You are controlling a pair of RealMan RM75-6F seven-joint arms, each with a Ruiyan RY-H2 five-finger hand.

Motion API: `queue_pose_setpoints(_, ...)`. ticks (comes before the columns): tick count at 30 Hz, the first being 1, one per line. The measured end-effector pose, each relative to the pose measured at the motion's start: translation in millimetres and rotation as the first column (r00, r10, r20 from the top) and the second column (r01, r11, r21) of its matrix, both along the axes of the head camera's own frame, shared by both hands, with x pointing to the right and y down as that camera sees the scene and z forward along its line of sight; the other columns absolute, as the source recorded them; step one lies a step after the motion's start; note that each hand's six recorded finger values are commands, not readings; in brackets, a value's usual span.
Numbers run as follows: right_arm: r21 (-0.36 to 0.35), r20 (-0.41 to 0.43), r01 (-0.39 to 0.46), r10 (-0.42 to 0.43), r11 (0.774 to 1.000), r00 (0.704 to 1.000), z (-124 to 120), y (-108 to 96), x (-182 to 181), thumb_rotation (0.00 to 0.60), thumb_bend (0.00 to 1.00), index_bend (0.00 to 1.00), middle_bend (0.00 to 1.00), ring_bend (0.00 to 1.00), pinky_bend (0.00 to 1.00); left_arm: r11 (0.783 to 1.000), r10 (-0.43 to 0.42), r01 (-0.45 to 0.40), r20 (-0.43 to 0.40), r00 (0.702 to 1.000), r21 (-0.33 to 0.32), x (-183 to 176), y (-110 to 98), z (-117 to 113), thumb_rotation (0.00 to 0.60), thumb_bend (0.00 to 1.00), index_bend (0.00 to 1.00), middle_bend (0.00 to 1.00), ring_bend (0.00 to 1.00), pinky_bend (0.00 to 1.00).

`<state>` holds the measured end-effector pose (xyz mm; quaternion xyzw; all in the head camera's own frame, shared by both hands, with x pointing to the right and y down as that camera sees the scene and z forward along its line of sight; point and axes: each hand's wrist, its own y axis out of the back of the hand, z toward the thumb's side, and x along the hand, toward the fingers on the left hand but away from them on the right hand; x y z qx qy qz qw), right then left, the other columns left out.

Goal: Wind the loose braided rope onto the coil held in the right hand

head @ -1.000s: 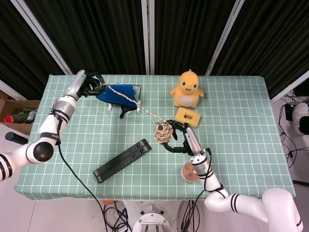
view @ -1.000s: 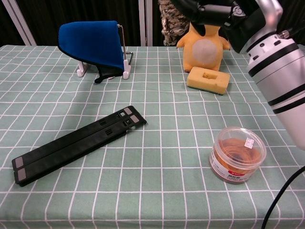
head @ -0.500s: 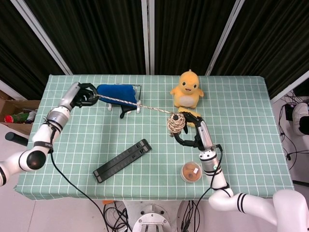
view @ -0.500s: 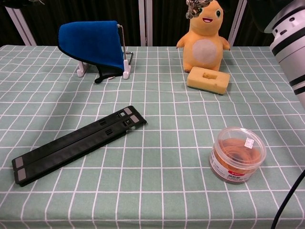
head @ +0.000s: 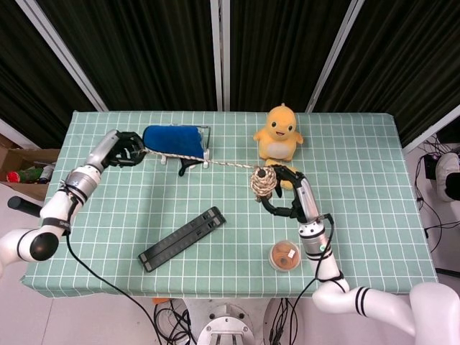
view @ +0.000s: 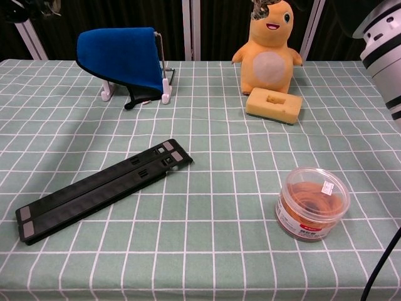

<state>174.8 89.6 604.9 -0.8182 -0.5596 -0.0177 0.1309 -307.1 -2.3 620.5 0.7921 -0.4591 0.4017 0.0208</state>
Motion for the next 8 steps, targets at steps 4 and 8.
queue_pose_setpoints(4, 0.015, 0.004, 0.001, -0.001, 1.0, 1.0, -5, -1, 1, 0.6, 0.63, 0.97, 0.76, 0.68, 0.89, 0.999, 0.04, -0.04, 0.024, 0.999, 0.014, -9, 5, 4, 0.569, 0.31, 0.03, 0.17, 0.19, 0.38)
queue_pose_setpoints(8, 0.026, 0.003, -0.002, 0.002, 1.0, 1.0, -10, -3, 3, 0.6, 0.63, 0.97, 0.76, 0.68, 0.89, 0.998, 0.009, -0.012, 0.052, 0.999, 0.056, -31, 4, 9, 0.476, 0.3, 0.03, 0.16, 0.18, 0.37)
